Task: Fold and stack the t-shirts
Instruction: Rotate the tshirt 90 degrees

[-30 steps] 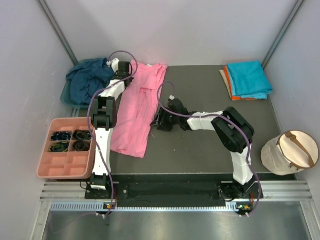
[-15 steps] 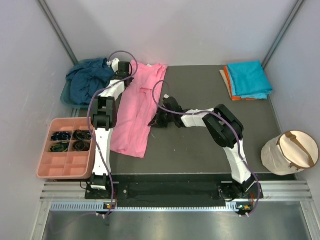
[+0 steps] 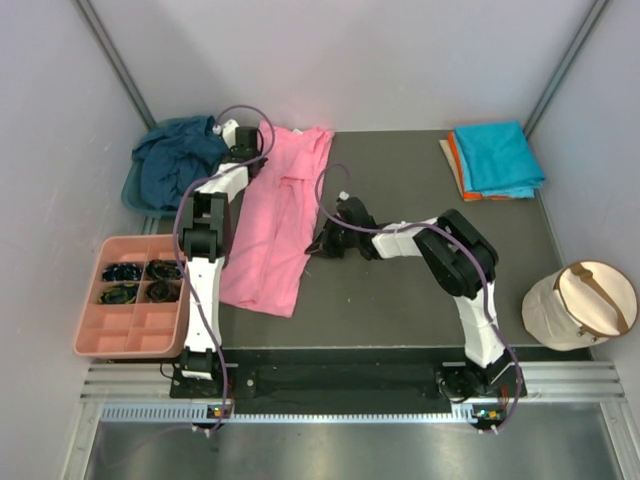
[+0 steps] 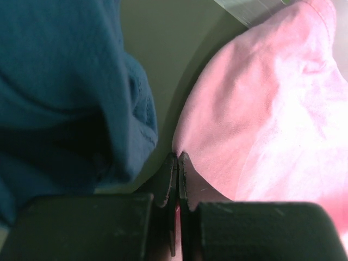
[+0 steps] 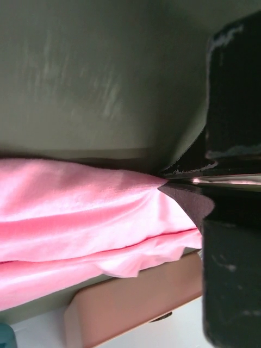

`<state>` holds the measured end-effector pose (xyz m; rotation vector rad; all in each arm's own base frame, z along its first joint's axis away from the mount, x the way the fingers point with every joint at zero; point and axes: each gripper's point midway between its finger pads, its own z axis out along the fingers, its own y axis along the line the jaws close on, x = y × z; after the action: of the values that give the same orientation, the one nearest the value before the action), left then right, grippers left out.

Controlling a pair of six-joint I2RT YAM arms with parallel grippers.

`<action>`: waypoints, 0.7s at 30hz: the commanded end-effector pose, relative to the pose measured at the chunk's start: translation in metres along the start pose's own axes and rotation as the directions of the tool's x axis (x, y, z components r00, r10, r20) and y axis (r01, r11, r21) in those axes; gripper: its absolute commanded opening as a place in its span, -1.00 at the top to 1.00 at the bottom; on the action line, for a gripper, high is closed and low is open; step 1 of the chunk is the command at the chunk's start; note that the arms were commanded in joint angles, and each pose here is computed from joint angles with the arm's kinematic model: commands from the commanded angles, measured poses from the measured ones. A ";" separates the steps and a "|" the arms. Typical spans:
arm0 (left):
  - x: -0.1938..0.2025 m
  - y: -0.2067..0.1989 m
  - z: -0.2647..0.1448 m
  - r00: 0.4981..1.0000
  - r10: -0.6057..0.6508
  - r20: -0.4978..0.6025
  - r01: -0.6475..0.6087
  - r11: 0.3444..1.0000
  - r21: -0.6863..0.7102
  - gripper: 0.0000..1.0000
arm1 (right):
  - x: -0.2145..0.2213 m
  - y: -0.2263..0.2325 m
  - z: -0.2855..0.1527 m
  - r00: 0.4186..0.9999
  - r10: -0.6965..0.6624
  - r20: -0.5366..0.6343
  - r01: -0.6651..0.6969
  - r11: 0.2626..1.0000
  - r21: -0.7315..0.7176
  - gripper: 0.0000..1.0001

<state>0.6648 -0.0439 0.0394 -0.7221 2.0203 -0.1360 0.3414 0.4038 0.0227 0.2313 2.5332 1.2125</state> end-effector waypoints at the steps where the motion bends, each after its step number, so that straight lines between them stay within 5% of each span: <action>1: 0.043 0.007 -0.013 0.992 0.039 -0.119 -0.043 0.999 -0.031 1.00 | -0.015 -0.032 -0.025 0.998 0.009 0.061 -0.015 0.995 0.095 1.00; 21: 0.128 -0.066 -0.054 0.972 0.119 -0.204 -0.103 0.991 0.085 1.00 | -0.030 -0.077 -0.112 0.982 -0.015 0.188 -0.026 0.976 0.215 1.00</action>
<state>0.6398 -0.1554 0.0378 -0.5939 2.0728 -0.2502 0.3290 0.2899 0.0228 0.3854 2.5311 0.9447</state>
